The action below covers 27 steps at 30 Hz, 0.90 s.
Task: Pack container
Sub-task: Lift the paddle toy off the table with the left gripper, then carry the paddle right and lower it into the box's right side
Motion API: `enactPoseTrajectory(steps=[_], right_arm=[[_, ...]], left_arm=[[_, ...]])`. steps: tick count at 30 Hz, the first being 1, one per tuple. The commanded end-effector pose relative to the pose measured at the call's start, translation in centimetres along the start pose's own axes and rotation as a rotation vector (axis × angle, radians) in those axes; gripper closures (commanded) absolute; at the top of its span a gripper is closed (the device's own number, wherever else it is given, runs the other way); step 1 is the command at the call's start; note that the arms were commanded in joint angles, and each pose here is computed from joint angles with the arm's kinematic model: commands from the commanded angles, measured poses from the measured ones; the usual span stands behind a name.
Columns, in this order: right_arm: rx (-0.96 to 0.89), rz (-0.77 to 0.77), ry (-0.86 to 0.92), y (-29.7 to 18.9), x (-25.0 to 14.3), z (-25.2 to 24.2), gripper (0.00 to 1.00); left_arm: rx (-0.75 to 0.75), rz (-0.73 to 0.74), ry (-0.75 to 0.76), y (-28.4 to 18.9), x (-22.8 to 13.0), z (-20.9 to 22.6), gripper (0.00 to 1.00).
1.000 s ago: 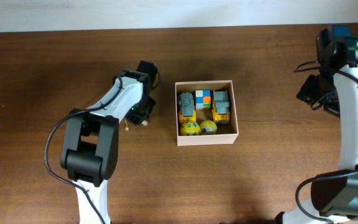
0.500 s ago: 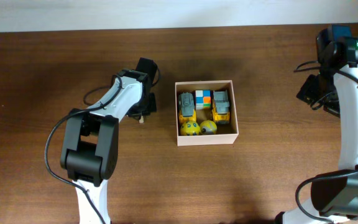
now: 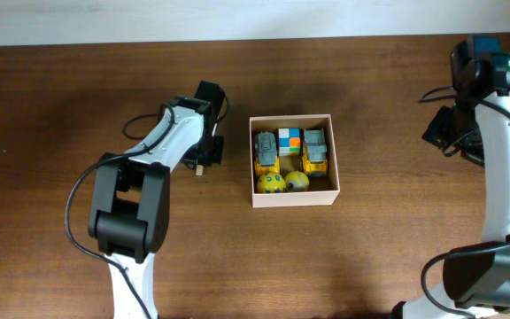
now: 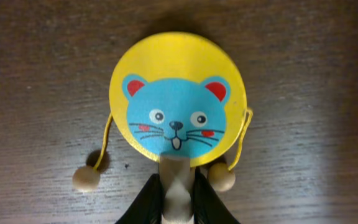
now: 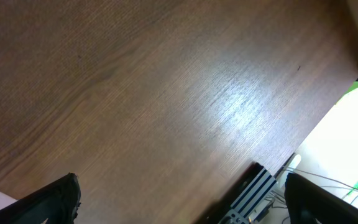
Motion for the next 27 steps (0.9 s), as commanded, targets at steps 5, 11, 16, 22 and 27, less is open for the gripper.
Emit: enactPoseTrajectory(steps=[5,11,16,22,27], right_arm=[[0.000,-0.007,0.016,-0.1,0.1,-0.2,0.01],[0.000,-0.007,0.016,-0.1,0.1,-0.2,0.01],[0.000,-0.007,0.016,-0.1,0.1,-0.2,0.01],[0.000,-0.007,0.016,-0.1,0.1,-0.2,0.01],[0.000,-0.007,0.016,-0.1,0.1,-0.2,0.01]], left_arm=[[-0.024,-0.023,0.044,-1.9,1.8,0.1,0.89],[-0.019,-0.059,0.044,-4.5,3.0,0.6,0.89],[-0.016,-0.095,0.044,-6.8,3.9,0.9,0.90],[-0.011,-0.134,0.046,-9.8,4.6,1.2,0.90],[-0.007,-0.167,0.056,-12.4,5.0,1.4,0.90]])
Point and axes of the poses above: each gripper's point midway between its finger pads, its own y axis out along the fingers, its own z axis along the line the jaws close on, x = y × z, the point moved 7 cm from there along -y, back along the fingers, and after that the axes turned 14 degrees about y, right-handed, at the moved point
